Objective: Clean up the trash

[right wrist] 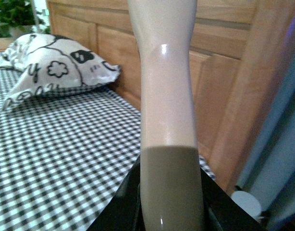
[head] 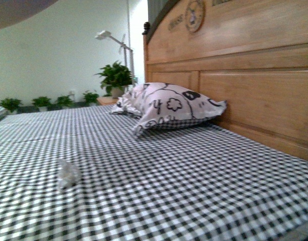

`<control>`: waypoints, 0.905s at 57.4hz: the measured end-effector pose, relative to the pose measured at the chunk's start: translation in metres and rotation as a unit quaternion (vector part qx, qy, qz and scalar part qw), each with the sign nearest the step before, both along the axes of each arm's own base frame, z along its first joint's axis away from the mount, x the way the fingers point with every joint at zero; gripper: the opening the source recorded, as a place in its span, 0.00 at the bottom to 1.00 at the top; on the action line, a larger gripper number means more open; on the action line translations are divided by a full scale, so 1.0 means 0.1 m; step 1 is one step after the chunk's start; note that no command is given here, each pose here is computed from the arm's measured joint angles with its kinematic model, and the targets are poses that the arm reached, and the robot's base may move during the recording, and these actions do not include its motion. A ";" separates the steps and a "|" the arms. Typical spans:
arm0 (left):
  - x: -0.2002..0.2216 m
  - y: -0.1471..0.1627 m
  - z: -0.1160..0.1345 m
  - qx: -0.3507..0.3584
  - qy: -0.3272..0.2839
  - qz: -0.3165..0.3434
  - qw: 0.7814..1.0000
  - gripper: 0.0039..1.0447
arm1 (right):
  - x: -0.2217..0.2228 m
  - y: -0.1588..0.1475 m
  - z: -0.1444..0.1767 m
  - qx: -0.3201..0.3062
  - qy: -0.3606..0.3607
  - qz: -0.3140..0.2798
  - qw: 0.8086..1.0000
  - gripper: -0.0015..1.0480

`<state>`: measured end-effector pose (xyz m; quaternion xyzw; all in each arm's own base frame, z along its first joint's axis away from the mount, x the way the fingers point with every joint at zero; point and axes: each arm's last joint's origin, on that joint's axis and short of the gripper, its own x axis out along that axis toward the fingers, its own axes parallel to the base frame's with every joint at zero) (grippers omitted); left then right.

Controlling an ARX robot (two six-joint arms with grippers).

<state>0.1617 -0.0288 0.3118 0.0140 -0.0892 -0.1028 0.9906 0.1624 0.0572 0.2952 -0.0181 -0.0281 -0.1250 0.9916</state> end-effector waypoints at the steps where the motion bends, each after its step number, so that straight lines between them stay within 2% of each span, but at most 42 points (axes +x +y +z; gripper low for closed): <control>1: 0.00 0.00 0.00 0.000 0.000 -0.001 1.000 0.27 | 0.00 0.00 0.00 0.000 0.000 0.000 1.000 0.19; 26: -0.01 0.01 0.00 -0.001 -0.001 0.004 1.000 0.27 | 0.01 0.01 -0.01 -0.001 0.002 0.003 1.000 0.19; 28: 0.01 0.00 0.00 -0.003 0.026 0.002 1.000 0.27 | 0.01 0.00 -0.01 -0.001 0.002 0.002 1.000 0.19; 32: 0.06 0.03 0.06 -0.003 0.125 -0.007 0.992 0.27 | 0.00 0.00 0.00 0.000 0.000 -0.001 1.000 0.19; 35: 0.11 0.06 0.04 0.003 0.157 -0.009 0.988 0.27 | 0.00 0.00 0.00 0.000 0.001 0.000 1.000 0.19; 42: 0.30 0.16 0.08 0.037 0.168 -0.034 0.985 0.27 | 0.00 0.00 0.00 0.000 0.001 0.001 1.000 0.19; 52: 0.64 0.32 0.11 0.144 0.159 -0.107 0.971 0.27 | 0.00 0.00 0.00 0.000 0.001 0.000 1.000 0.19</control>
